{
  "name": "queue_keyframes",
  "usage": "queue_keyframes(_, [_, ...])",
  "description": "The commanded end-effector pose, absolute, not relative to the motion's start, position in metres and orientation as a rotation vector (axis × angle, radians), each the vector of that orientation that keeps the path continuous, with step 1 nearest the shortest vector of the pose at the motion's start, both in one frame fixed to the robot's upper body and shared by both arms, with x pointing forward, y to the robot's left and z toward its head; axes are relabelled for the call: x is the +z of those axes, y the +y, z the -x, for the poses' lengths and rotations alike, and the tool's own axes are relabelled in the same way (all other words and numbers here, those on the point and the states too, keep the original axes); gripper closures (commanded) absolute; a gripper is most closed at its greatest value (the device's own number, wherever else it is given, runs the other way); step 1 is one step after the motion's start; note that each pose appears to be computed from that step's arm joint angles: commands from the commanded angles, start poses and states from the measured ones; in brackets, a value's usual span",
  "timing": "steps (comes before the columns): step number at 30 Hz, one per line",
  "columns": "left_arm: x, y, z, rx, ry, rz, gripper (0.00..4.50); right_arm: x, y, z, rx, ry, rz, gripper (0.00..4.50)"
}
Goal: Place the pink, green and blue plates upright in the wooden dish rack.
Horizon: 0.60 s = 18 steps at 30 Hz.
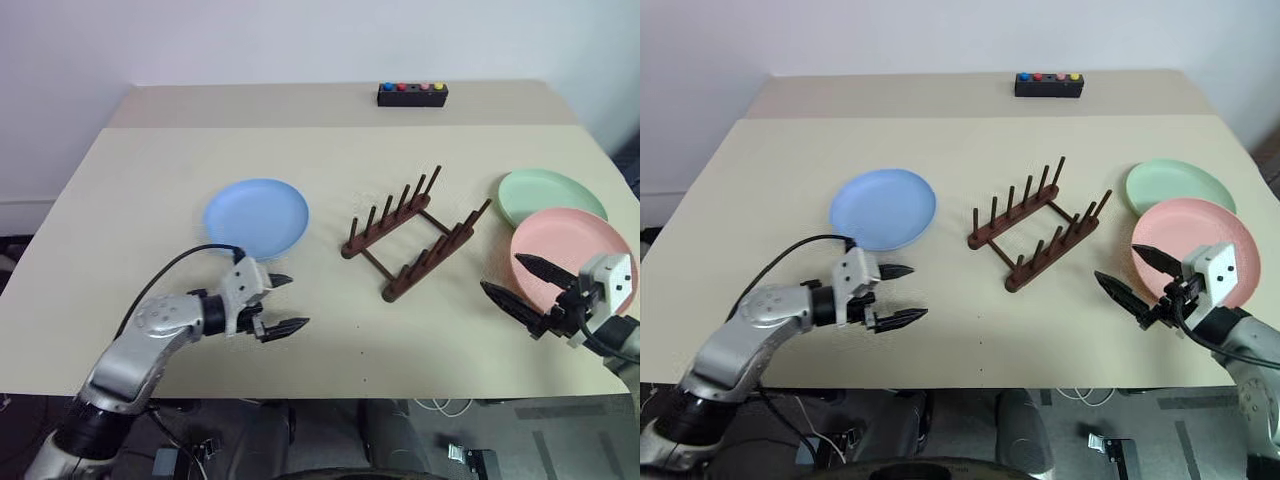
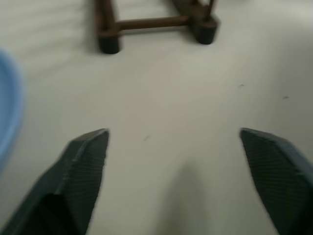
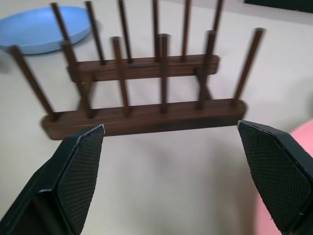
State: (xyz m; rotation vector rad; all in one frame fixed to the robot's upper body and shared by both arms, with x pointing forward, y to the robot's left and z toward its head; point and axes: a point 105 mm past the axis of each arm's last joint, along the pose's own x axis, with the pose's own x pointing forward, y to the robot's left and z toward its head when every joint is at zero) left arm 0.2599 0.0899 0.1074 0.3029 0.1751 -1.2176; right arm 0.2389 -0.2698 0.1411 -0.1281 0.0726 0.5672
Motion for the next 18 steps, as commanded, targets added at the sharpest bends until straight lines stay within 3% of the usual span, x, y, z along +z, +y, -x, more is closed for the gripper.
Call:
queue_keyframes(1, [0.106,0.068,-0.259,-1.298,0.155,-0.315,2.42,0.149,-0.27,-0.228,0.545,0.041,0.132,0.0])
queue_keyframes(2, [0.104,0.067,-0.261,-1.297,0.158,-0.319,2.89,0.148,-0.268,-0.226,0.542,0.045,0.13,0.0])
queue_keyframes(5, [0.102,0.055,-0.257,-1.36,0.173,-0.274,2.8,0.149,-0.268,-0.221,0.522,0.042,0.127,0.0])
queue_keyframes(10, [0.092,0.039,-0.259,-1.386,0.182,-0.269,0.36,0.152,-0.264,-0.218,0.515,0.037,0.128,0.0])
queue_keyframes(11, [0.09,0.035,-0.261,-1.384,0.178,-0.277,0.05,0.153,-0.262,-0.217,0.515,0.035,0.128,0.0])
queue_keyframes(16, [0.077,0.017,-0.283,-1.289,0.147,-0.373,0.05,0.157,-0.247,-0.208,0.57,0.058,0.122,0.0])
queue_keyframes(18, [0.076,0.009,-0.282,-1.308,0.146,-0.347,0.05,0.155,-0.234,-0.2,0.627,0.095,0.12,0.0])
